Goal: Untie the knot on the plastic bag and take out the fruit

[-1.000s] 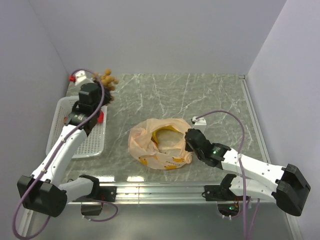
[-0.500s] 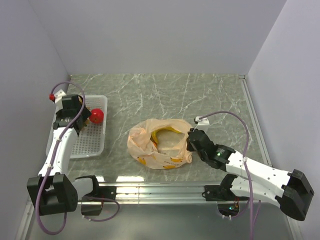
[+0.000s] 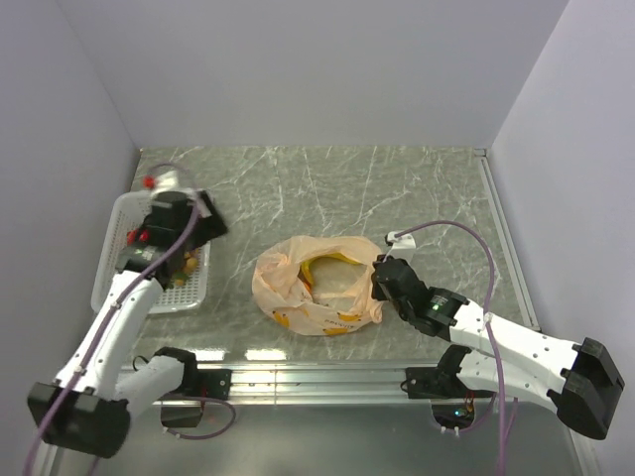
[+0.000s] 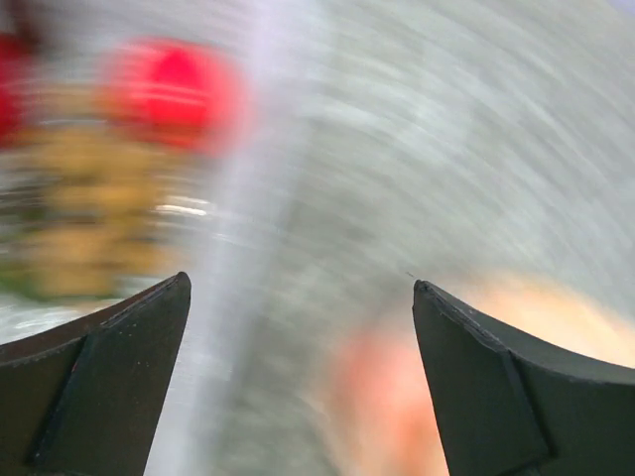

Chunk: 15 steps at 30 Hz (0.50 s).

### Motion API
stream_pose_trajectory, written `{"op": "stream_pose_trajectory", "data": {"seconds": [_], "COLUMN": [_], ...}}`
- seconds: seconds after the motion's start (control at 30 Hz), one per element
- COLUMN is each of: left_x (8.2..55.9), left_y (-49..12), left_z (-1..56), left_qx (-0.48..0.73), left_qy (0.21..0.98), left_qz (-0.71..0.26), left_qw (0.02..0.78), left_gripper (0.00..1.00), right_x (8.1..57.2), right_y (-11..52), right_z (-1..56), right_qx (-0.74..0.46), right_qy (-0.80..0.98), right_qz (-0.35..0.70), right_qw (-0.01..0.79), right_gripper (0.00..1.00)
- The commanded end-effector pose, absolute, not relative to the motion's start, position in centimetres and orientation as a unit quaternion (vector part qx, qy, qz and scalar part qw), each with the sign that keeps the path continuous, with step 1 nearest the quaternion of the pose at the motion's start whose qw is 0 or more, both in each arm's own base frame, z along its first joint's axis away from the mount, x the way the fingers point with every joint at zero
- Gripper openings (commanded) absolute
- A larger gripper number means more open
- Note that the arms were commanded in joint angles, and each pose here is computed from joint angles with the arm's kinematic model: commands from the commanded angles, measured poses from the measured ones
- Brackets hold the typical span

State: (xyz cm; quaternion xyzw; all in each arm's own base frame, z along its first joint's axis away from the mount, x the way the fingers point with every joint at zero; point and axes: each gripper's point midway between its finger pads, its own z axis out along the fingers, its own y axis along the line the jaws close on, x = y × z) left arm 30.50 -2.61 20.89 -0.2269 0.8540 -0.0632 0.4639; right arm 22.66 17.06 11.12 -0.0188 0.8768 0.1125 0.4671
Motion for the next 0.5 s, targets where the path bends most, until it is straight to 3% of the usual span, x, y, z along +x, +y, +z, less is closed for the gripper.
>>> {"op": "stream_pose_trajectory", "data": {"seconds": [0.0, 0.13, 0.3, 0.47], "left_x": [28.8, 26.3, 22.9, 21.4], "left_y": [-12.4, -19.5, -29.0, -34.7], "left_z": [25.8, 28.2, 27.3, 21.1], "left_qx": [-0.105, -0.015, 0.112, 0.157], "left_qy": [0.851, 0.851, 0.856, 0.883], "left_qz": [-0.177, -0.225, -0.230, -0.186], "left_qw": [0.483, 0.474, 0.450, 0.402], "left_gripper": [0.98, 0.93, 0.87, 0.81], "right_x": [23.3, 23.2, 23.0, 22.9], "right_y": [17.2, 17.3, 17.1, 17.1], "right_z": [12.3, 12.2, 12.1, 12.3], "right_qx": [-0.015, -0.017, -0.016, -0.013], "right_qy": [0.864, 0.865, 0.865, 0.863], "right_qz": [0.114, 0.115, 0.115, 0.120], "right_qw": [0.491, 0.488, 0.488, 0.490], "right_gripper": [0.12, 0.11, 0.11, 0.11]}}
